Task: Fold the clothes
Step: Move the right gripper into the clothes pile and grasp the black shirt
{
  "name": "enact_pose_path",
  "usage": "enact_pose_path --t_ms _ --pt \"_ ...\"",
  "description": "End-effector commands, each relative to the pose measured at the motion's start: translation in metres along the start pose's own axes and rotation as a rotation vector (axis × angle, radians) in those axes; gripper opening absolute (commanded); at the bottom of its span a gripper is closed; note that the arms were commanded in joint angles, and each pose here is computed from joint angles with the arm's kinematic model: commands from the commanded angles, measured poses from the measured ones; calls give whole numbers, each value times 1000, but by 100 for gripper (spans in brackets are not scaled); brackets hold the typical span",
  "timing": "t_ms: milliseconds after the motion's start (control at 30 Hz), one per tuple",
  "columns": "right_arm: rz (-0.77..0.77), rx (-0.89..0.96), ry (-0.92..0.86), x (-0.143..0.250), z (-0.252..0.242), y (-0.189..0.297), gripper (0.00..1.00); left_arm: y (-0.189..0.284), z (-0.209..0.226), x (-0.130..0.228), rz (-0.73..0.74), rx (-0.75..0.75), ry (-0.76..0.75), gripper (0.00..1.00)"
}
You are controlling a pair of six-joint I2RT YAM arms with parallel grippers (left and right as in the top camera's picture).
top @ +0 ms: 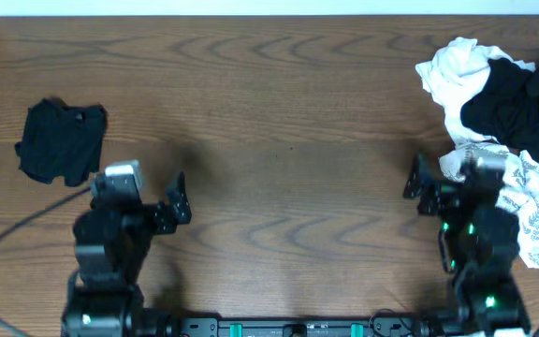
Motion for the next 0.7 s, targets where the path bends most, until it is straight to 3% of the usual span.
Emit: enact_pose_path --t_ms 0,167,333,500,667 --pt "73 27 45 -25 4 -15 99 -1 -14 -18 86 55 20 98" --pt "286 41 140 -37 11 -42 99 -4 -25 -29 278 83 30 98" --pt "492 -70 176 -40 32 -55 99 1 -42 -42 437 181 -40 98" --pt "461 -79 174 -55 36 -61 99 0 -45 -54 449 177 -37 98" --pt "376 89 194 -72 11 -77 99 -2 -45 -58 429 180 -42 98"
Point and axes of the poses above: each gripper's point midway between its finger pads, its own y axis back along the fingers, its own z axis along the line the jaws close on, x = y × z, the point moved 3 cm from there along y, back along the fingers
